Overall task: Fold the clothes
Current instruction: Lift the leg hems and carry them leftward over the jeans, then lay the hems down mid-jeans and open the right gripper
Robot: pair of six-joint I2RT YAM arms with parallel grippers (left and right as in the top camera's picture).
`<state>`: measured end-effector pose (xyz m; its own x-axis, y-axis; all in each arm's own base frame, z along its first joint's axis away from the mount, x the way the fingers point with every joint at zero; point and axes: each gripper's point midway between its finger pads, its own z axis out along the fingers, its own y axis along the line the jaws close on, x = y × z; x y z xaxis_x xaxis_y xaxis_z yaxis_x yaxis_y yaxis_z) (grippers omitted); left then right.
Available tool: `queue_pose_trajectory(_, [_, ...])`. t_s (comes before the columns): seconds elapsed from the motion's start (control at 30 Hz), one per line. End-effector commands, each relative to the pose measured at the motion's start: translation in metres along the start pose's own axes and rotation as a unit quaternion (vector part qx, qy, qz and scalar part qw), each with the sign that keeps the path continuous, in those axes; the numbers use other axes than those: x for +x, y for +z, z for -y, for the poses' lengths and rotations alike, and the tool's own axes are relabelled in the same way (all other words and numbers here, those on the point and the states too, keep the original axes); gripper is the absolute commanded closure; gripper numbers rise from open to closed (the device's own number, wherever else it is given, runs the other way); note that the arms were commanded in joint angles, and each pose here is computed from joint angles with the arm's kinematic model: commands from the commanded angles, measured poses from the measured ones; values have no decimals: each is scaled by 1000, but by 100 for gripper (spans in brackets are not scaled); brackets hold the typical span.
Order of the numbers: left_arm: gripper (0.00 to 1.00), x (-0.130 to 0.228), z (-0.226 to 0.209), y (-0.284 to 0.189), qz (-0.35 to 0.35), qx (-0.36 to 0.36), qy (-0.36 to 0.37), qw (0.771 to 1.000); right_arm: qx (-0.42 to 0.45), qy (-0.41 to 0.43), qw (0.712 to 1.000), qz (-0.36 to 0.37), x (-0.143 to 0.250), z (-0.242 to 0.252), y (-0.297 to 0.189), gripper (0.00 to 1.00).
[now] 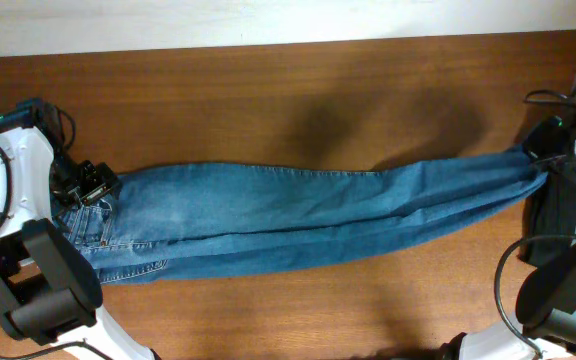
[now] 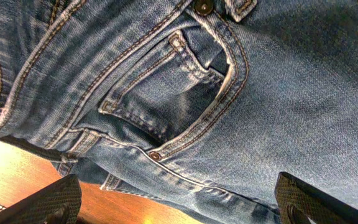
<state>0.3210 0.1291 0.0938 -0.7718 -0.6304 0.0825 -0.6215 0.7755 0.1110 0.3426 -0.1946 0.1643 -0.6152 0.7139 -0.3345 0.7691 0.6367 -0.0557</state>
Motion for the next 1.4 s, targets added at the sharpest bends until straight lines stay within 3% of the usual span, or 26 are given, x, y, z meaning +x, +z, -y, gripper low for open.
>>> queue_pose_trajectory(0.0, [1,0,0,0,-2,5,-4,1000,-42,-52,998,-10,10,-29,-15,96])
queue_pose_trajectory(0.37, [1,0,0,0,-2,5,-4,1000,-42,-175,979,-92,89,-76,-35,96])
queue_pose_trajectory(0.53, [1,0,0,0,-1,5,-4,1000,-85,-218,962,-138,130,-105,-48,96])
queue_pose_trajectory(0.9, [1,0,0,0,-2,5,-4,1000,-112,-297,931,-183,195,-138,-54,96])
queue_pose_trajectory(1.27, [1,1,0,0,-2,5,-4,1000,-112,-321,914,-224,259,-146,-20,95])
queue_pose_trajectory(1.3, [1,1,0,0,-2,5,-4,1000,-117,-321,912,-227,263,-147,-18,92])
queue_pose_trajectory(1.37, [1,0,0,0,-2,5,-4,1000,-118,-320,911,-231,266,-147,-15,74])
